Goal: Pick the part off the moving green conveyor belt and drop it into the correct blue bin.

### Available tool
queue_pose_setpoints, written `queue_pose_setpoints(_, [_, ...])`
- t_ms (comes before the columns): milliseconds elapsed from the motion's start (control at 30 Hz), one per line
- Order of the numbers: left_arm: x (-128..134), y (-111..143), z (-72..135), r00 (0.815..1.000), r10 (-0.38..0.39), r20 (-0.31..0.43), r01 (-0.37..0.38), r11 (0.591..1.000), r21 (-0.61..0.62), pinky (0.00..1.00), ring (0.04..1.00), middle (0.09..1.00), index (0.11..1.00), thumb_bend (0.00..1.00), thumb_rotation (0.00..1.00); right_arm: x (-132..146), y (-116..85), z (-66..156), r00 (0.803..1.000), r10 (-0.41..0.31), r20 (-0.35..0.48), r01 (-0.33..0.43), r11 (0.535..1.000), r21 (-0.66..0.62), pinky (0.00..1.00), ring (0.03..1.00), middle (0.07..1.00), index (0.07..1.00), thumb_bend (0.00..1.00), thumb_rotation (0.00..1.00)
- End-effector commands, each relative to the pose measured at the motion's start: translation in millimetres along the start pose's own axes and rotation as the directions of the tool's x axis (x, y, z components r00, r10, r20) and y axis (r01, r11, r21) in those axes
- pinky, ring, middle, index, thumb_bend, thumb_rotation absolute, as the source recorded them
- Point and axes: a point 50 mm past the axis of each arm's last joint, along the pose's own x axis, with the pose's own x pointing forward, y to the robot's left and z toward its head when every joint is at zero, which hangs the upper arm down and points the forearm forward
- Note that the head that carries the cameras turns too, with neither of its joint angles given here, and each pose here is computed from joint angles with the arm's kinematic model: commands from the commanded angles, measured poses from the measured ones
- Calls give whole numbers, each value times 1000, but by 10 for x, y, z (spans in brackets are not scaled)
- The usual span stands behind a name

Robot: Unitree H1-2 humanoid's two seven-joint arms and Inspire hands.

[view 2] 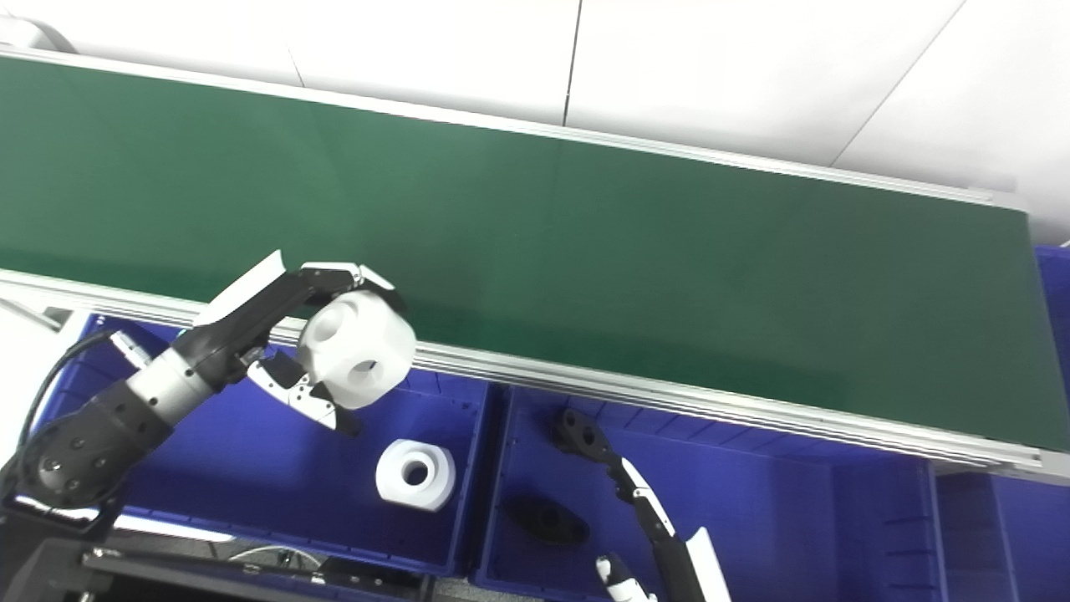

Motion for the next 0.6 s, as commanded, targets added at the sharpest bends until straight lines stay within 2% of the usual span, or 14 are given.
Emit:
queue_pose_setpoints(0, [-77, 48, 80, 999, 2, 42, -2, 1000, 8, 357, 463, 483, 533, 475, 0, -35, 9, 89, 998, -21, 65, 19, 1000, 23, 882, 918, 935, 925, 574, 1000])
queue_pose_setpoints(100, [-157, -17, 47, 1000, -9, 25, 9, 1000, 11, 350, 443, 517, 534, 474, 0, -42, 9, 89, 998, -21, 64, 20, 1000, 20, 883, 917, 932, 924, 572, 1000])
queue_pose_setpoints(200, [-227, -66, 18, 1000, -10, 6, 10, 1000, 1, 345, 437, 518, 537, 474, 0, -51, 12, 94, 998, -20, 63, 19, 1000, 21, 883, 917, 932, 924, 576, 1000])
queue_pose_setpoints(233, [-250, -81, 7, 1000, -11, 1, 11, 1000, -2, 364, 462, 492, 525, 476, 0, -53, 12, 96, 998, -20, 63, 19, 1000, 22, 884, 917, 932, 924, 578, 1000])
queue_pose_setpoints(567, [-418, -193, -127, 998, -50, -33, 52, 998, 45, 364, 443, 526, 521, 476, 0, -44, 35, 107, 998, -22, 66, 20, 1000, 22, 882, 916, 930, 921, 579, 1000])
